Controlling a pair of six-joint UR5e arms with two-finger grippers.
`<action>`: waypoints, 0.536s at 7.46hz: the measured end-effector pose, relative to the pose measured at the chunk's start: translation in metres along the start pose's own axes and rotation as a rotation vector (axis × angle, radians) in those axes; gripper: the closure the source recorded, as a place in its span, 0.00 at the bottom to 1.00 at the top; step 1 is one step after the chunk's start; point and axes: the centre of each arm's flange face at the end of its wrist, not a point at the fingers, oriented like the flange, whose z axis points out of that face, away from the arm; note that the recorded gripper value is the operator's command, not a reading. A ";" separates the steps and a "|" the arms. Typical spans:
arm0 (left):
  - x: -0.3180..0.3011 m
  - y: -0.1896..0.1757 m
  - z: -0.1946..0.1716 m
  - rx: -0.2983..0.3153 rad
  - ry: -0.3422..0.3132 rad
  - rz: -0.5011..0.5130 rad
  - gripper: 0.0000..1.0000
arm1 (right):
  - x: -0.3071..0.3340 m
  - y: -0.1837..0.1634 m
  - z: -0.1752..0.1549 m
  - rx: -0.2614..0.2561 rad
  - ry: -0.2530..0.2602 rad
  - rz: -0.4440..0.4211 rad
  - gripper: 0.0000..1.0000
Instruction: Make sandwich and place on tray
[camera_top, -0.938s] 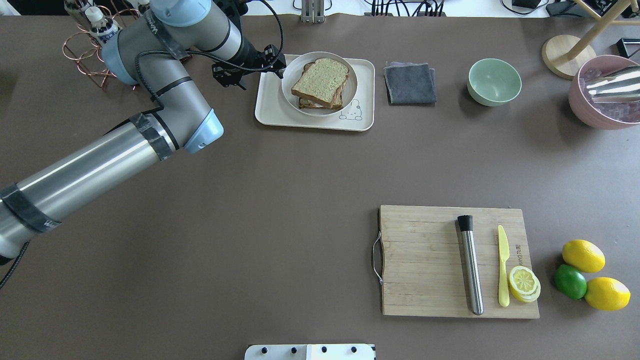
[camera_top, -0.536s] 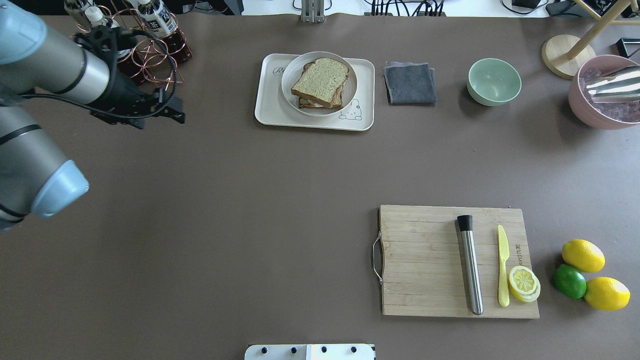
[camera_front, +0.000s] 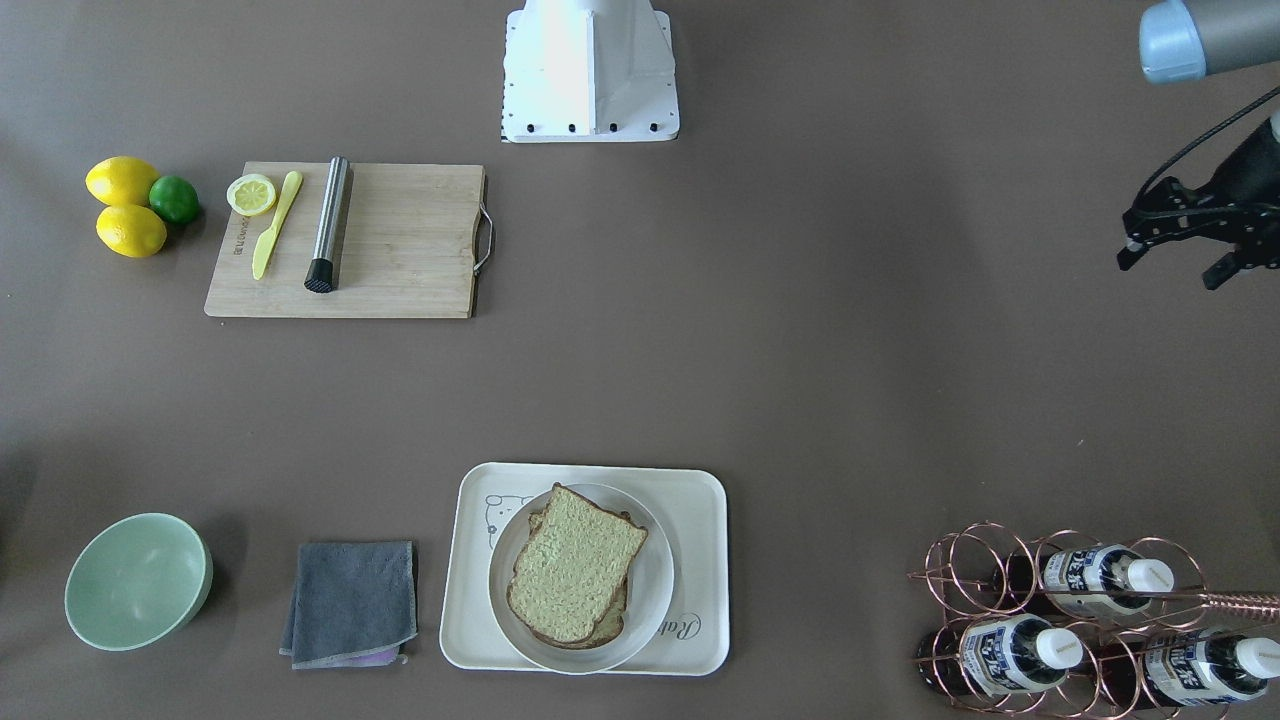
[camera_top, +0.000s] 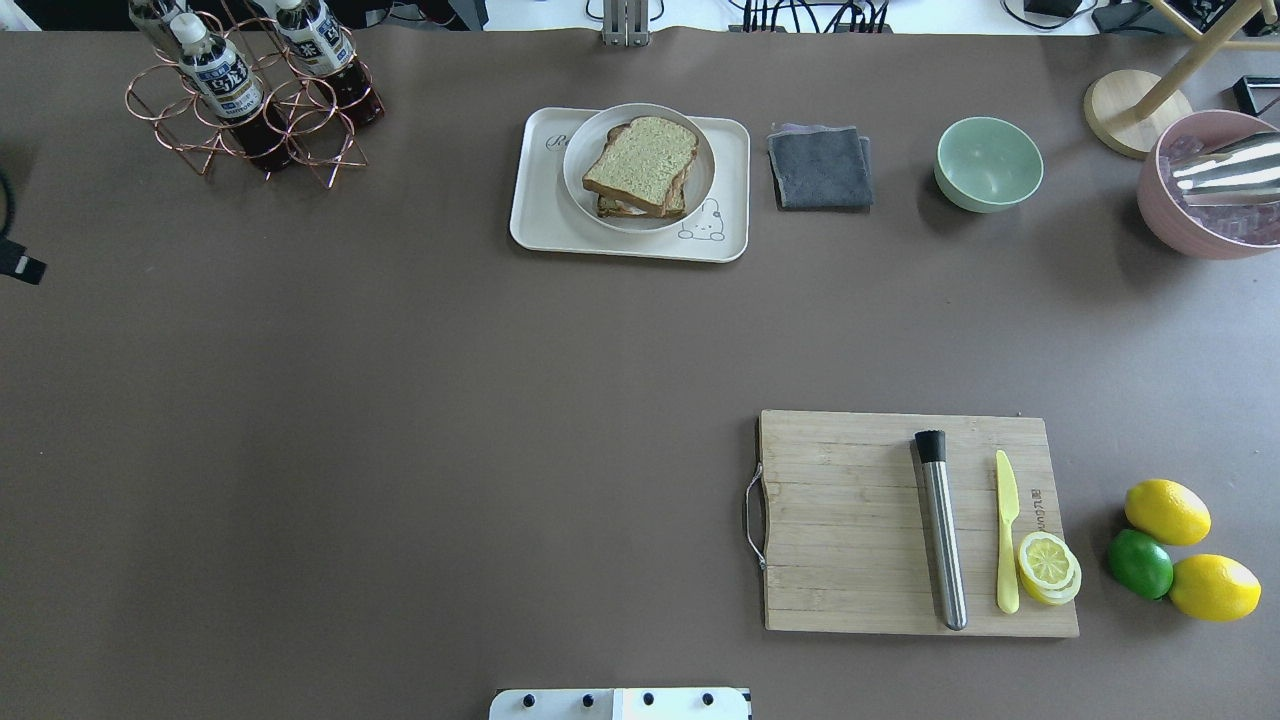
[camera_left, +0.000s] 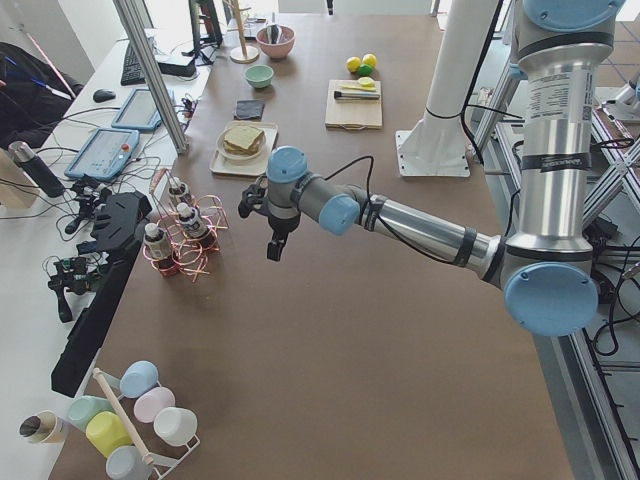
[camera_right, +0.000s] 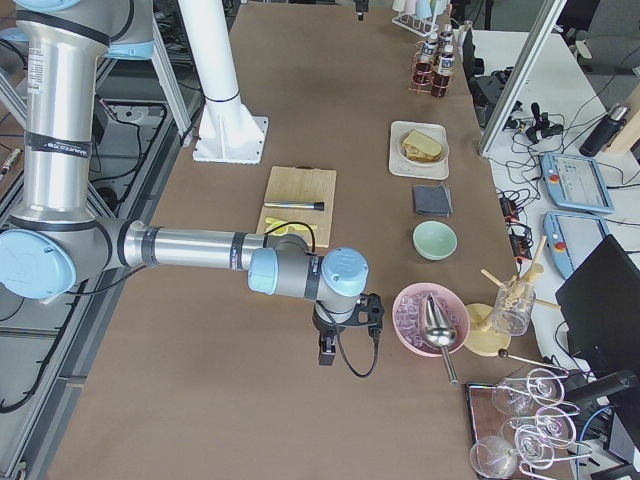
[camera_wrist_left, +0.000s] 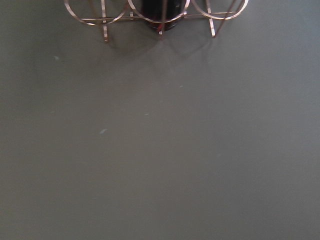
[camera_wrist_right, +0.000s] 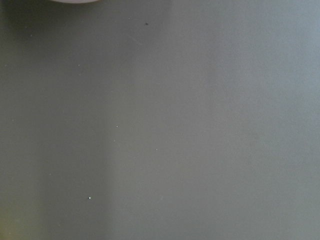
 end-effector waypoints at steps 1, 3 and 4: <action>-0.058 0.021 -0.004 -0.010 -0.030 0.034 0.01 | 0.000 0.000 0.000 0.000 0.001 0.001 0.00; -0.151 0.066 -0.005 -0.042 -0.071 0.092 0.02 | 0.001 0.000 0.000 0.000 0.001 0.002 0.00; -0.184 0.089 -0.004 -0.058 -0.080 0.088 0.02 | 0.001 0.000 0.000 0.000 0.001 0.002 0.00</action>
